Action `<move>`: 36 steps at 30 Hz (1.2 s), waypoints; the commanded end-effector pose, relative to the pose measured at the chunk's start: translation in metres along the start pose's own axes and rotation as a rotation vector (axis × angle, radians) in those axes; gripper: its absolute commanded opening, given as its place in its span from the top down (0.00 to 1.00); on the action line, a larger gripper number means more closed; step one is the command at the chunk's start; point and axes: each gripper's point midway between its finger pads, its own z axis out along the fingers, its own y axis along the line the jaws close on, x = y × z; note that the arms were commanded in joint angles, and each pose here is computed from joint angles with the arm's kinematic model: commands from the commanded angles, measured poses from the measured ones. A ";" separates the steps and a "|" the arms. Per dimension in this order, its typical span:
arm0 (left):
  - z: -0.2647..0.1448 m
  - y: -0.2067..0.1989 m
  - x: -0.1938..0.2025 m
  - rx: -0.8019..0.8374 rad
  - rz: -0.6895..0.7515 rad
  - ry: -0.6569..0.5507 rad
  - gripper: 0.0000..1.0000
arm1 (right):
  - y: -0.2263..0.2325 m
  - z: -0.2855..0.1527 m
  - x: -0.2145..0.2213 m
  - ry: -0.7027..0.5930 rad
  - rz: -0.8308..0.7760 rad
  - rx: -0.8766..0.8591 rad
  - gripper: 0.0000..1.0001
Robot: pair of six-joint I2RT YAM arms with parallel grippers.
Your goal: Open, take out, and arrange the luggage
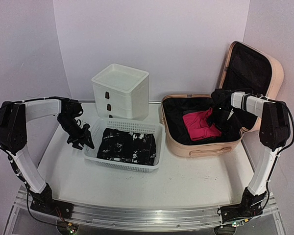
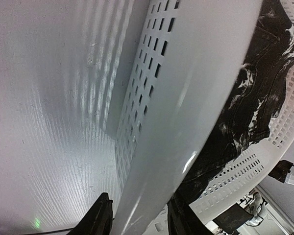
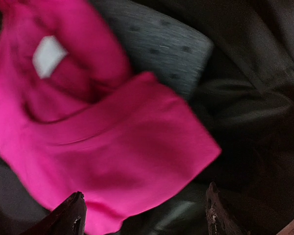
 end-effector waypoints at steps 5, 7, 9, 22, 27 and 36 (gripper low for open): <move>-0.018 -0.023 -0.009 0.073 0.038 -0.048 0.60 | -0.026 0.001 -0.025 -0.099 0.074 0.077 0.17; -0.017 -0.022 -0.009 0.071 0.039 -0.046 0.60 | -0.031 0.004 -0.026 -0.109 0.070 0.095 0.25; -0.017 -0.023 -0.009 0.072 0.044 -0.047 0.60 | -0.029 0.007 -0.030 -0.121 0.059 0.099 0.33; -0.017 -0.023 -0.008 0.073 0.057 -0.043 0.59 | -0.025 0.025 -0.038 -0.162 0.041 0.087 0.77; -0.019 -0.024 -0.009 0.074 0.064 -0.047 0.59 | -0.024 0.020 -0.032 -0.133 0.004 0.056 0.40; -0.019 -0.026 -0.012 0.078 0.083 -0.051 0.59 | -0.029 0.033 -0.025 -0.133 0.037 0.041 0.51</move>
